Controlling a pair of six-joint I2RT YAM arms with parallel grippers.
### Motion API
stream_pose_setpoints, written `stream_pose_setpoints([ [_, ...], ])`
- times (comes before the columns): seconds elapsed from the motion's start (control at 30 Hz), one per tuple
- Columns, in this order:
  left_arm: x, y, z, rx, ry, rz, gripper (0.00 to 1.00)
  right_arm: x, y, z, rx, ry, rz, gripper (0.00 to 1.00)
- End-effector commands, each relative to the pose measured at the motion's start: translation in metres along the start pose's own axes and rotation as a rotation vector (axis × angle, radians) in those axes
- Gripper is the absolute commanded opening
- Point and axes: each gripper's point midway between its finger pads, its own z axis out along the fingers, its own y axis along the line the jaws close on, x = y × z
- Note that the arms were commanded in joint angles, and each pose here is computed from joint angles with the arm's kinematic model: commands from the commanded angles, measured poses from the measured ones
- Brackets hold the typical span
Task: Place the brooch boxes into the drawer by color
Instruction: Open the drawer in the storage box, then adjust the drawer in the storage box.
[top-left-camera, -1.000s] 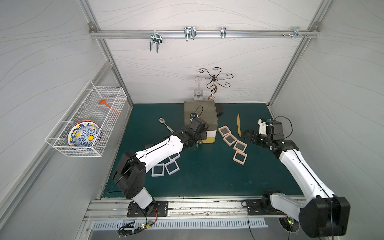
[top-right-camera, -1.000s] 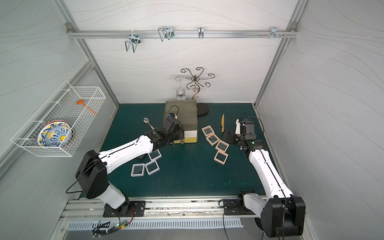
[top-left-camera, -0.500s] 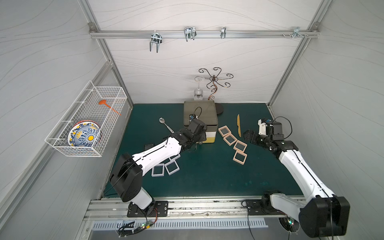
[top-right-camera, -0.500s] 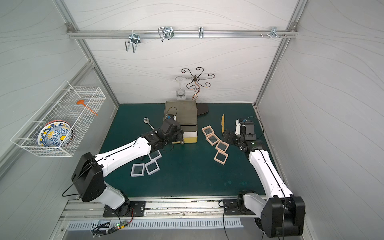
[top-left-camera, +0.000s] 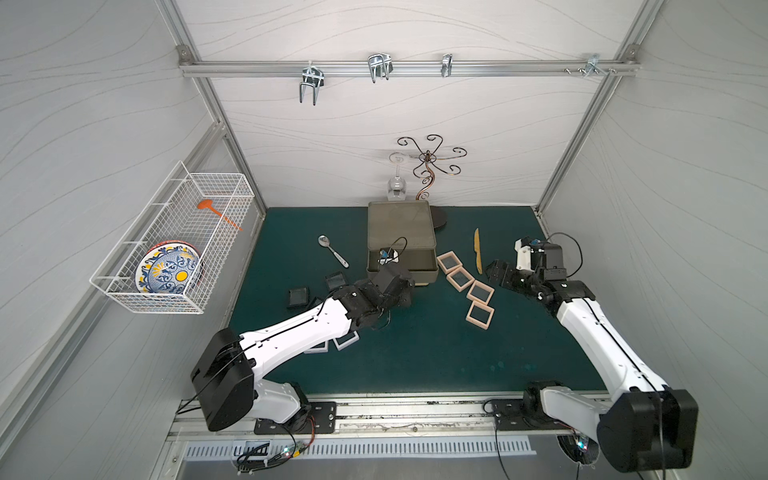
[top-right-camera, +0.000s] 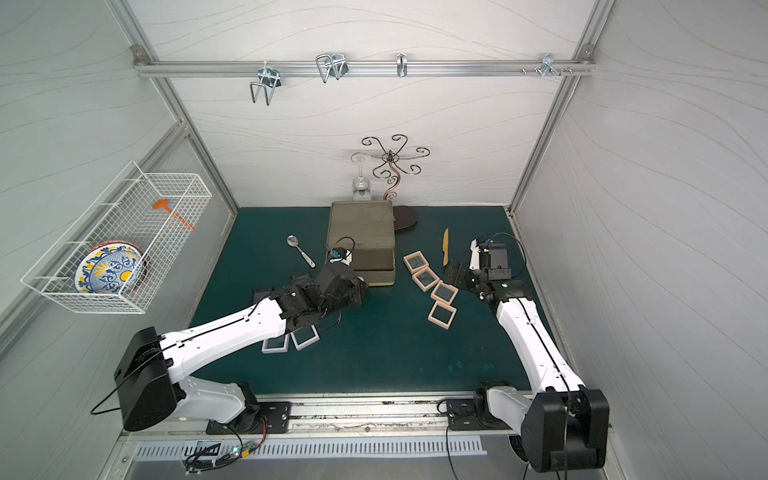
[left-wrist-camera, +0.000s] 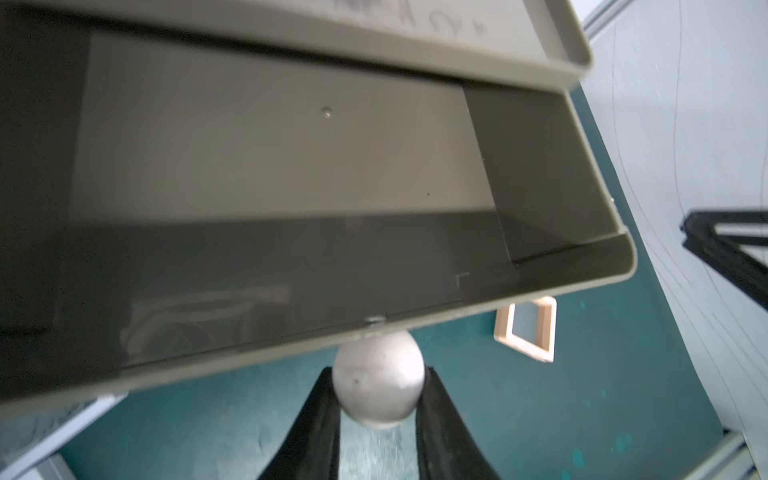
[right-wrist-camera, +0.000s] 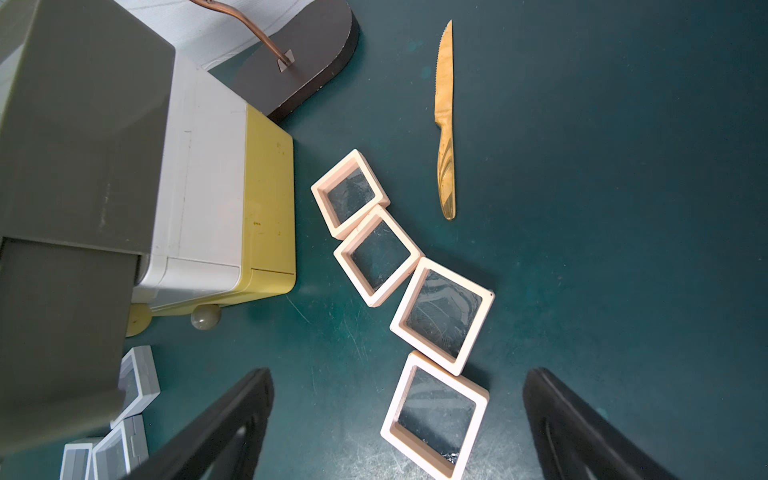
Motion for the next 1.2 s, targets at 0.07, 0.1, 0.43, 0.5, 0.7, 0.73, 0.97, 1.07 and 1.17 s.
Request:
stream_pose_setpoints([
  [0.07, 0.016, 0.000, -0.010, 0.003, -0.017, -0.028, 0.12, -0.001, 0.003, 0.003, -0.021, 0.006, 0.006, 0.99],
  [0.1, 0.018, 0.000, -0.011, 0.003, -0.018, -0.030, 0.12, -0.001, 0.003, 0.003, -0.023, 0.007, 0.005, 0.99],
  [0.43, 0.036, -0.019, -0.027, 0.043, -0.010, 0.012, 0.28, -0.002, 0.004, 0.005, -0.027, 0.018, 0.005, 0.99],
  [0.5, 0.030, -0.021, -0.034, 0.049, -0.034, 0.024, 0.40, -0.002, 0.005, 0.005, -0.031, 0.019, 0.005, 0.99],
  [0.7, -0.007, -0.029, -0.075, 0.087, -0.138, 0.066, 0.59, -0.012, 0.019, 0.004, -0.086, 0.025, -0.009, 0.99],
  [0.73, -0.017, -0.027, -0.085, 0.078, -0.167, 0.081, 0.61, -0.014, 0.022, 0.005, -0.092, 0.031, -0.019, 0.99],
  [0.97, -0.077, 0.042, -0.112, 0.014, -0.156, -0.022, 0.61, -0.033, 0.047, 0.021, -0.084, 0.115, -0.109, 0.97],
  [1.07, -0.089, 0.075, -0.113, -0.014, -0.134, -0.085, 0.61, -0.035, 0.052, 0.029, -0.080, 0.147, -0.129, 0.96],
  [1.17, -0.093, 0.089, -0.104, 0.007, -0.083, -0.127, 0.61, -0.033, 0.051, 0.038, -0.070, 0.174, -0.128, 0.94],
])
